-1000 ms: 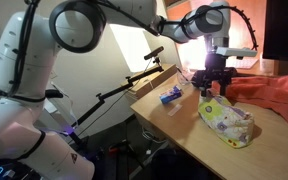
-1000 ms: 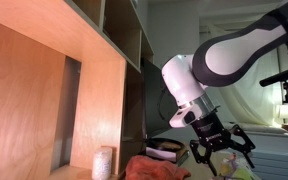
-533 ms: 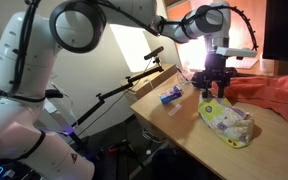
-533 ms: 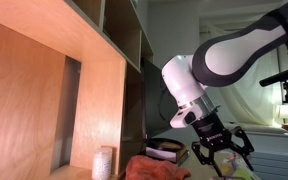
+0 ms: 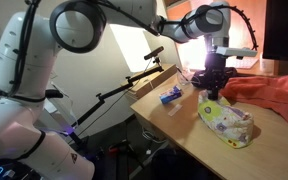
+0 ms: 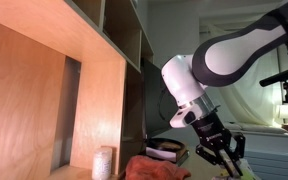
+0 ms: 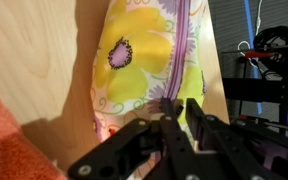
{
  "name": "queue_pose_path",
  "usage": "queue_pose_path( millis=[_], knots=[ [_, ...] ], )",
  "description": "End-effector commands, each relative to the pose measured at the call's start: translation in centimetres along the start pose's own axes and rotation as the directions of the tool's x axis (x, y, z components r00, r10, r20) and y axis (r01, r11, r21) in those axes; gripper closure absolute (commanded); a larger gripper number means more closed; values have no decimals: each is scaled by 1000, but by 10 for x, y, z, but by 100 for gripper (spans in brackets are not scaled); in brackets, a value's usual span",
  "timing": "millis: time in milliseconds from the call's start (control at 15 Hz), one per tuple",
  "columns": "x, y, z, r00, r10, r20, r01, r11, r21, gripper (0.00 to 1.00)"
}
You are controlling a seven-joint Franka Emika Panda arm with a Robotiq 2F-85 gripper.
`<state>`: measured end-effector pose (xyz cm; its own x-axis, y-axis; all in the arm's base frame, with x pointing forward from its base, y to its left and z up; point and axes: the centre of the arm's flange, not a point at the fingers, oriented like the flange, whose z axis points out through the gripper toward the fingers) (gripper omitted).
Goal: Move the white purse to the left
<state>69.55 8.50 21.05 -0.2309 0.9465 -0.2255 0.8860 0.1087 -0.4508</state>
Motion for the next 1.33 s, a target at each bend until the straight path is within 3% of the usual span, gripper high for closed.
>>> queue_pose_path(
  millis=[0, 267, 333, 467, 1000, 1267],
  knots=[
    [-1, 2, -8, 999, 7, 33, -7, 1000, 17, 100],
    [-5, 0, -10, 999, 30, 30, -31, 999, 13, 100],
    [-4, 0, -9, 999, 24, 26, -25, 999, 22, 74],
    [-4, -2, -8, 999, 32, 28, -33, 999, 31, 66],
    [0, -14, -8, 998, 69, -3, -68, 996, 58, 5],
    [4, -15, -6, 989, 130, -69, -128, 991, 41, 0]
  ],
)
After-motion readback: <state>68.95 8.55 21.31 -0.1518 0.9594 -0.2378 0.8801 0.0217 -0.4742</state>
